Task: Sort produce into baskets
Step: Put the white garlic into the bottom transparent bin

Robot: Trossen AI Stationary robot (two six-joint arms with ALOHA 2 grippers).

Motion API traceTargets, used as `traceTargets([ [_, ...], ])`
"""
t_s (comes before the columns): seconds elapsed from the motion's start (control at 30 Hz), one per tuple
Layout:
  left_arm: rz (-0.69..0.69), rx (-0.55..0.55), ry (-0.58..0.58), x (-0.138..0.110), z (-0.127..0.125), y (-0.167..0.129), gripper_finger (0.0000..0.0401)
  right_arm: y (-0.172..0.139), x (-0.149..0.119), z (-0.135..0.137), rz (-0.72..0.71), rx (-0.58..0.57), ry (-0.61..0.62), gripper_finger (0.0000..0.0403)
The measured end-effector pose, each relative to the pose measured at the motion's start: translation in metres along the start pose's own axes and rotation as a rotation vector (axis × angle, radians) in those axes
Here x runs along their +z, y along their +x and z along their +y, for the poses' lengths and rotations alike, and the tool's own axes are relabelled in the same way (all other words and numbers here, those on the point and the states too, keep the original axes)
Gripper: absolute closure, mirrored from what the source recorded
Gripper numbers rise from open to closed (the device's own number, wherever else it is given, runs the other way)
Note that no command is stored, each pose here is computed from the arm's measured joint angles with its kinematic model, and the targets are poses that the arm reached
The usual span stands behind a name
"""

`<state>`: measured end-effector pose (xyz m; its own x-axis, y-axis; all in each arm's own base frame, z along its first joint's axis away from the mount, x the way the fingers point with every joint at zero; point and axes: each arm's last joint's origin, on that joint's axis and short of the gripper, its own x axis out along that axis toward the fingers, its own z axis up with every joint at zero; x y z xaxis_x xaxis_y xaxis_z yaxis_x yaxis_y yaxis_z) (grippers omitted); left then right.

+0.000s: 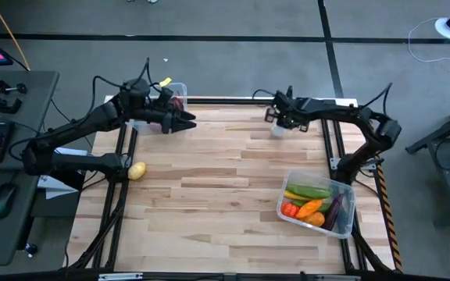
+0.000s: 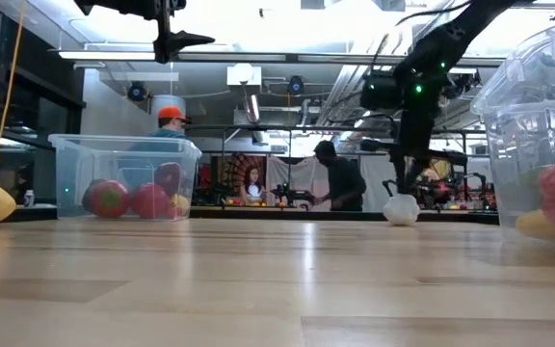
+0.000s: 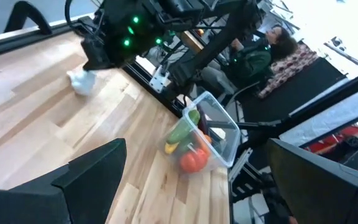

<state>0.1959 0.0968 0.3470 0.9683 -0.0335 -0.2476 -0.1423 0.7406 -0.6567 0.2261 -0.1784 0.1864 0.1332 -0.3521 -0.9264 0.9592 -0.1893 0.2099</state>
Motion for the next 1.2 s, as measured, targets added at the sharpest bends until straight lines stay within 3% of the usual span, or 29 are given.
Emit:
traceTargets([
  [0.3,0.021,-0.02,-0.009,-0.005,-0.007,0.004,0.0027,-0.019,-0.071,0.028,0.116,0.131,-0.241,0.0403],
  [0.67,-0.064,0.075,-0.07,-0.011,-0.019,0.012,0.0027,-0.055,-0.148,0.039,0.224,0.319,-0.492,0.0403],
  [0.87,-0.109,0.065,-0.082,-0.012,-0.027,0.015,0.0027,-0.105,-0.139,0.044,0.068,0.49,-0.566,0.0403],
  [1.0,-0.142,0.082,-0.082,-0.012,-0.03,0.016,0.0027,-0.129,-0.123,0.051,-0.038,0.588,-0.734,0.04],
  [1.1,-0.152,0.092,-0.099,-0.013,-0.03,0.017,0.0027,-0.131,-0.111,0.058,-0.027,0.626,-0.847,0.0373],
  [1.2,-0.154,0.09,-0.133,-0.013,-0.03,0.017,0.0027,-0.127,-0.104,0.068,0.0,0.654,-0.924,0.0318],
])
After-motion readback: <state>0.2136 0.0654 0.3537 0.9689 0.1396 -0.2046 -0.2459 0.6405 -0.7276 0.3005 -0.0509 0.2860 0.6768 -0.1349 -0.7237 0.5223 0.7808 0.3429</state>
